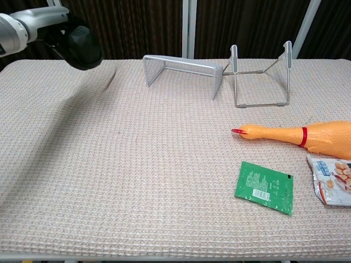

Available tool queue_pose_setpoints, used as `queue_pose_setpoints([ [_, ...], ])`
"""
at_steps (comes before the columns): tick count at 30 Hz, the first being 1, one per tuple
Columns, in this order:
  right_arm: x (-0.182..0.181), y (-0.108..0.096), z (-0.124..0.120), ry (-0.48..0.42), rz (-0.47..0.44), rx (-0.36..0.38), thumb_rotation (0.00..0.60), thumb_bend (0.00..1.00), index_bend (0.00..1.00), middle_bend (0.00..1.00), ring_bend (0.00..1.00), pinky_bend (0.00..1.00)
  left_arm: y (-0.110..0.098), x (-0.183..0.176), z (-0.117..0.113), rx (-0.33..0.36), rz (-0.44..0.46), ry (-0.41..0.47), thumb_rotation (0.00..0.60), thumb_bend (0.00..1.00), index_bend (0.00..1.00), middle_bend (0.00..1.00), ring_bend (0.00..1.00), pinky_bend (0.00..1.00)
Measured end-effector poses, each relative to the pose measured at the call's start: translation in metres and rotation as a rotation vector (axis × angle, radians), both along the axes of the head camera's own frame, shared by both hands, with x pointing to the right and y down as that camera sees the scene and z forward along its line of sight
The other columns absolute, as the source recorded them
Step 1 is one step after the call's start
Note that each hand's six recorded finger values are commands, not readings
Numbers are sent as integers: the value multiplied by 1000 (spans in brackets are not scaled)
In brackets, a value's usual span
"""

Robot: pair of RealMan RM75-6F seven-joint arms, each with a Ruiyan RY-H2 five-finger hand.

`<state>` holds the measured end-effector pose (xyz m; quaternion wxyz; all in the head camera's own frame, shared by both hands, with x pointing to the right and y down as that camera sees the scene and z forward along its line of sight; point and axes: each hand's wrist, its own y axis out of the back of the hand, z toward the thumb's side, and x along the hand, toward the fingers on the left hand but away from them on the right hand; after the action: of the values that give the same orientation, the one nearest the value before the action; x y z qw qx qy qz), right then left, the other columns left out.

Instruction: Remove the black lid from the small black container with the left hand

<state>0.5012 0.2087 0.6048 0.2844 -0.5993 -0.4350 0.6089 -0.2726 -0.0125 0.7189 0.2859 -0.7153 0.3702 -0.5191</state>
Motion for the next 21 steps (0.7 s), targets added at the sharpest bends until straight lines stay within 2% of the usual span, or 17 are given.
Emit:
queue_pose_setpoints([
  [2, -1, 1, 2, -1, -4, -5, 600, 200, 0, 0, 0, 0, 2, -1, -1, 8, 4, 1, 600, 257, 497, 515, 301, 373],
  [5, -3, 1, 3, -2, -9, -8, 600, 200, 0, 0, 0, 0, 23, 21, -2, -13, 61, 59, 600, 257, 498, 515, 301, 372],
  [8, -3, 1, 3, -2, -9, -6, 600, 199, 0, 0, 0, 0, 63, 65, -10, -64, 168, 176, 600, 258, 498, 515, 301, 372],
  [12, -2, 1, 3, -2, -7, -7, 600, 200, 0, 0, 0, 0, 132, 128, -37, -166, 338, 372, 600, 257, 497, 515, 301, 372],
  [14, -1, 2, 3, -2, -4, -9, 600, 200, 0, 0, 0, 0, 150, 145, -50, -185, 394, 431, 600, 258, 498, 515, 301, 372],
  [17, 0, 2, 4, -3, 0, -9, 600, 200, 0, 0, 0, 0, 155, 156, -58, -180, 409, 467, 600, 257, 498, 515, 301, 372],
  [20, 2, 2, 4, -3, 4, -9, 600, 199, 0, 0, 0, 0, 135, 145, -48, -125, 356, 422, 600, 257, 499, 515, 301, 372],
  [21, 2, 2, 4, -2, 4, -9, 600, 199, 0, 0, 0, 0, 122, 135, -41, -90, 327, 384, 600, 256, 498, 515, 301, 371],
])
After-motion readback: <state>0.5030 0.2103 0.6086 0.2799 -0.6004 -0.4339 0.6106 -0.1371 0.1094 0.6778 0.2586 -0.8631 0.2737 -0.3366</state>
